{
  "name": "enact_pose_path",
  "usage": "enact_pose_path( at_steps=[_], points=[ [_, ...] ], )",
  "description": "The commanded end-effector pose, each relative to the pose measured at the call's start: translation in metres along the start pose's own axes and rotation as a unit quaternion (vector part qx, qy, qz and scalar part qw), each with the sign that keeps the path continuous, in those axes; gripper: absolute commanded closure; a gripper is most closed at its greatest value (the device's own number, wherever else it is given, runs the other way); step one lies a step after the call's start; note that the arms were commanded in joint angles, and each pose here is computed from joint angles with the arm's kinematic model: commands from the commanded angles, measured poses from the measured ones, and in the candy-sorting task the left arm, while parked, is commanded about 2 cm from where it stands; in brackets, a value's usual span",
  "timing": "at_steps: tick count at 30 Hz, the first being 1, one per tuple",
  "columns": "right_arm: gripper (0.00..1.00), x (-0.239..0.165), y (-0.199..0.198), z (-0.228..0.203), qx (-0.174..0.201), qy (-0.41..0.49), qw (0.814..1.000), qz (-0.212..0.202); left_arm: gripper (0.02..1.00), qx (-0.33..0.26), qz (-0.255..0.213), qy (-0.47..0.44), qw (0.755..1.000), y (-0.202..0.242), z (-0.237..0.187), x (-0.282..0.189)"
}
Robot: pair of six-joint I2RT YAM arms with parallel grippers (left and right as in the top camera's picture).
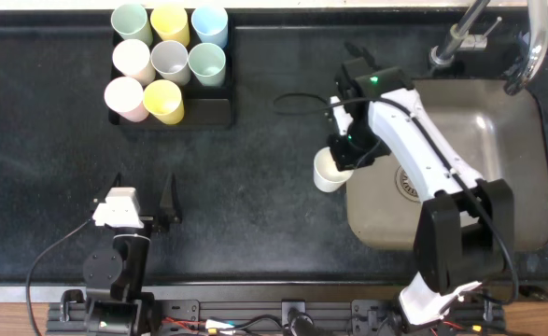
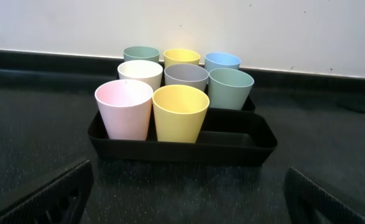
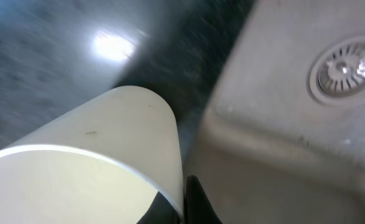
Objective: Store Cups
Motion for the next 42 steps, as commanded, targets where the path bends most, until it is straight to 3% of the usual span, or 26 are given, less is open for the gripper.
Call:
enact_pose_path(
  at_steps=[1, 7, 11, 17, 21, 28, 42],
  points=[
    [0.958, -0.055, 0.027, 0.024, -0.006, -0.093, 0.995, 0.046, 0.02, 0.009, -0.006, -0.004, 1.0, -0.001, 0.001, -0.001],
    [0.958, -0.131, 0.056, 0.052, -0.011, -0.218, 0.971, 0.094, 0.018, 0.009, -0.006, -0.004, 1.0, -0.001, 0.001, -0.001],
    [0.961, -0.157, 0.084, 0.063, -0.022, -0.271, 0.951, 0.149, 0.018, 0.009, -0.006, -0.004, 1.0, -0.001, 0.001, -0.001],
    [0.961, -0.154, 0.133, 0.076, -0.041, -0.277, 0.931, 0.233, 0.018, 0.009, -0.006, -0.004, 1.0, -0.001, 0.001, -0.001],
    [0.956, -0.137, 0.161, 0.083, -0.051, -0.261, 0.928, 0.261, 0.018, 0.009, -0.006, -0.004, 1.0, -0.001, 0.001, -0.001],
    [0.956, -0.101, 0.185, 0.086, -0.048, -0.22, 0.94, 0.256, 0.018, 0.009, -0.006, -0.004, 1.0, -0.001, 0.001, -0.001],
    [0.958, -0.058, 0.193, 0.096, -0.024, -0.181, 0.954, 0.238, 0.018, 0.009, -0.006, -0.004, 1.0, -0.001, 0.001, -0.001]
  ],
)
Point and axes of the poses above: each gripper's point midway between its finger pads, its own x axis out along the fingers, its own y axis along the line the jaws close on, z = x × y, the point moved 5 cm from there along -x, back along the fingers, and after that the axes turned 15 degrees about x, right-handed, at the moved point
